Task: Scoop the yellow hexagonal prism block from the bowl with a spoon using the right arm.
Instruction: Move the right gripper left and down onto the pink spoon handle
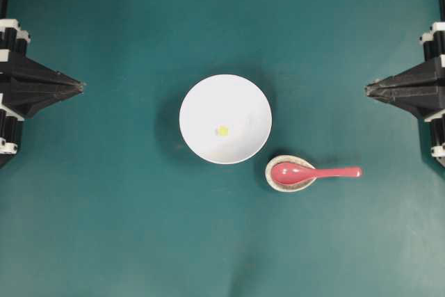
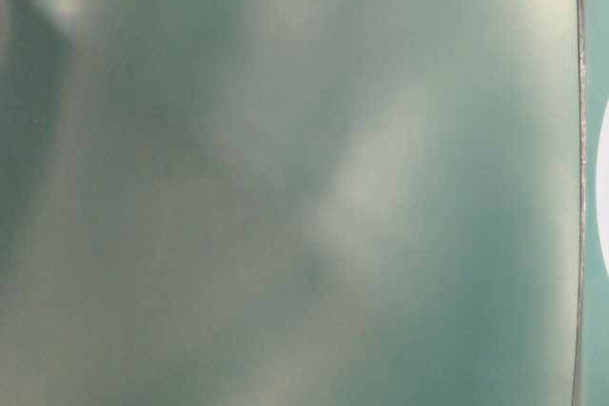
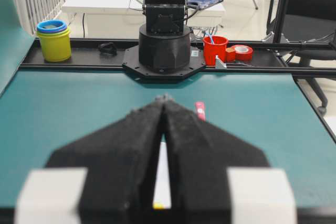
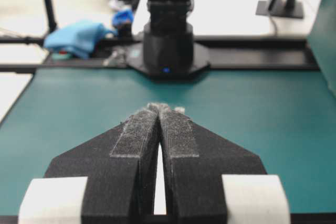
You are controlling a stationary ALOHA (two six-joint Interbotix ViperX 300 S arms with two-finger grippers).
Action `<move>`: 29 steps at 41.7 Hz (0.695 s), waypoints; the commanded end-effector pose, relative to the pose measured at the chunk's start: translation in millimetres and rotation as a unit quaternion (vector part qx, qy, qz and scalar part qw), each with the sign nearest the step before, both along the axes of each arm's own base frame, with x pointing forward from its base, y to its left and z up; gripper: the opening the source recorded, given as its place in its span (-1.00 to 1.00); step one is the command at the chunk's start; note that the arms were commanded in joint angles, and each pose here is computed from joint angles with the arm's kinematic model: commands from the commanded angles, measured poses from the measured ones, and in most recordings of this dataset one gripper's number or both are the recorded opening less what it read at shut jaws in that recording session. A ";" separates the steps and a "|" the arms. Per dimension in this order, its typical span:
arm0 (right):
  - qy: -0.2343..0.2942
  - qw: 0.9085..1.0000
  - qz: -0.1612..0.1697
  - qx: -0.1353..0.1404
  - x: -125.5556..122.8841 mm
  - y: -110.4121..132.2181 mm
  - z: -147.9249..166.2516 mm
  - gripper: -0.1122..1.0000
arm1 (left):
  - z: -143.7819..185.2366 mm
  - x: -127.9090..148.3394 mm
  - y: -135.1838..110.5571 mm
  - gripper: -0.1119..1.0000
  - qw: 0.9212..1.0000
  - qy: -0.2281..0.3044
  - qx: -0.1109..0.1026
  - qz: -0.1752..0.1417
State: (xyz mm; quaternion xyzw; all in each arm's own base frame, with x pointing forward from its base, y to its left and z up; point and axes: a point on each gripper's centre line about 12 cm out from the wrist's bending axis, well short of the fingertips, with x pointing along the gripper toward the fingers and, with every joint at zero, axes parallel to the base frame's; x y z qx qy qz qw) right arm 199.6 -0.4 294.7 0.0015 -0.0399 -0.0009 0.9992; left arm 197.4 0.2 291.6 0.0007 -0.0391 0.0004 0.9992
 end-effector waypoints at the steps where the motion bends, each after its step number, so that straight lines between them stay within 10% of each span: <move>1: -0.011 1.000 -0.002 0.003 0.9 -0.7 6.9 -0.81 | 5.3 1.0 0.2 -0.81 1.000 -0.002 -0.002 0.000; 17: -0.011 1.000 -0.003 0.006 1.3 -1.2 7.2 -0.75 | 5.8 -0.1 0.1 -0.80 1.000 0.001 0.000 0.000; 29: -0.001 1.000 -0.003 0.008 3.1 -1.2 3.5 0.22 | 6.0 -0.1 0.1 -0.80 1.000 0.000 0.001 0.000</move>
